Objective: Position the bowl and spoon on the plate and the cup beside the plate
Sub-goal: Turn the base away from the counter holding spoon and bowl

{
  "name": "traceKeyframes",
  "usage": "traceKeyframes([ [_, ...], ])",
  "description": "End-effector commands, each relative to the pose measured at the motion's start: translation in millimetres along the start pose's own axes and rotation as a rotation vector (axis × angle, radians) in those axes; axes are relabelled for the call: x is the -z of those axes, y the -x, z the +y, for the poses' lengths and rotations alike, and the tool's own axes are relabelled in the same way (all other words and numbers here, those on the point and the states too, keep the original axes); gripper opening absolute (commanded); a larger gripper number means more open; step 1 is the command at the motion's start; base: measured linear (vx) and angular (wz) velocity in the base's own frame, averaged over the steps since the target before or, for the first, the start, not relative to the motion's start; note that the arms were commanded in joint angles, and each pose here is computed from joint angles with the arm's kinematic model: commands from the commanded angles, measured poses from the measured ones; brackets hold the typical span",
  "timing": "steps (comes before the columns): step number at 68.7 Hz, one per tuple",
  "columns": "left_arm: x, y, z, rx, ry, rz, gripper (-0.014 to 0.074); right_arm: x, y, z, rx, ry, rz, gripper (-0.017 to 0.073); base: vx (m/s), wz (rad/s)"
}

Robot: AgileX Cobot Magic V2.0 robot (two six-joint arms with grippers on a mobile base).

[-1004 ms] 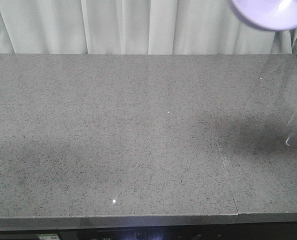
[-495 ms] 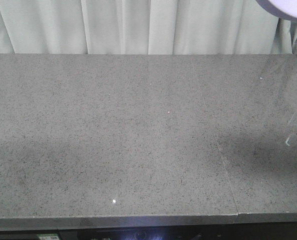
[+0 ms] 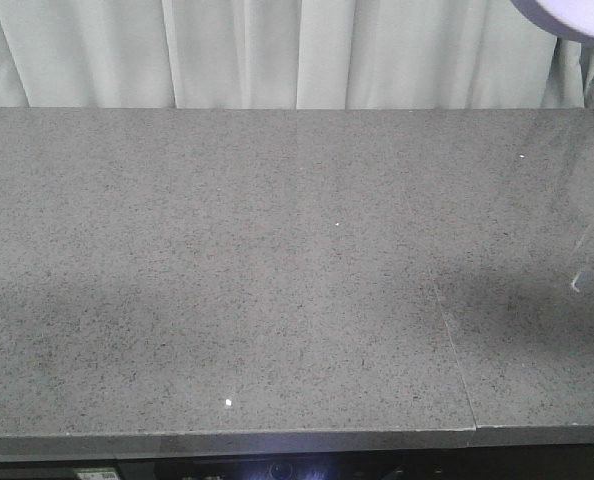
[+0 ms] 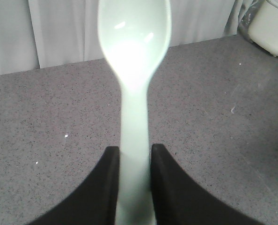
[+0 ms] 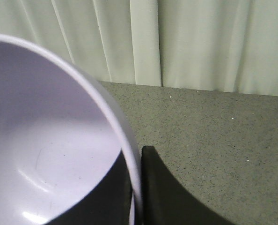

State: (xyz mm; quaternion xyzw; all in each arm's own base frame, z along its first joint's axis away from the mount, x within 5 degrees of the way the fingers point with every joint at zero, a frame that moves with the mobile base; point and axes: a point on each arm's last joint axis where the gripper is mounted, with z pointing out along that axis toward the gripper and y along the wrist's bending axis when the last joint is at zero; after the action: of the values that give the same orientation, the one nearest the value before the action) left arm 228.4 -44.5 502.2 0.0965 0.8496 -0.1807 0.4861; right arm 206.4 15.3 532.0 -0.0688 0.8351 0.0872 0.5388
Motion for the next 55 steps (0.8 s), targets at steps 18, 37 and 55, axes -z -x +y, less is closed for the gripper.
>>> traceKeyframes([
  [18,16.2,10.7,-8.6,-0.002,-0.024,-0.111,-0.0007,14.7,11.3,2.5,0.001,-0.007,-0.112,-0.0010,0.00,0.00],
  [37,16.2,10.7,-8.6,-0.002,-0.024,-0.111,-0.0007,14.7,11.3,2.5,0.001,-0.007,-0.112,-0.0010,0.00,0.00],
  [55,16.2,10.7,-8.6,-0.002,-0.024,-0.111,-0.0007,14.7,11.3,2.5,0.001,-0.007,-0.112,-0.0010,-0.01,-0.08],
])
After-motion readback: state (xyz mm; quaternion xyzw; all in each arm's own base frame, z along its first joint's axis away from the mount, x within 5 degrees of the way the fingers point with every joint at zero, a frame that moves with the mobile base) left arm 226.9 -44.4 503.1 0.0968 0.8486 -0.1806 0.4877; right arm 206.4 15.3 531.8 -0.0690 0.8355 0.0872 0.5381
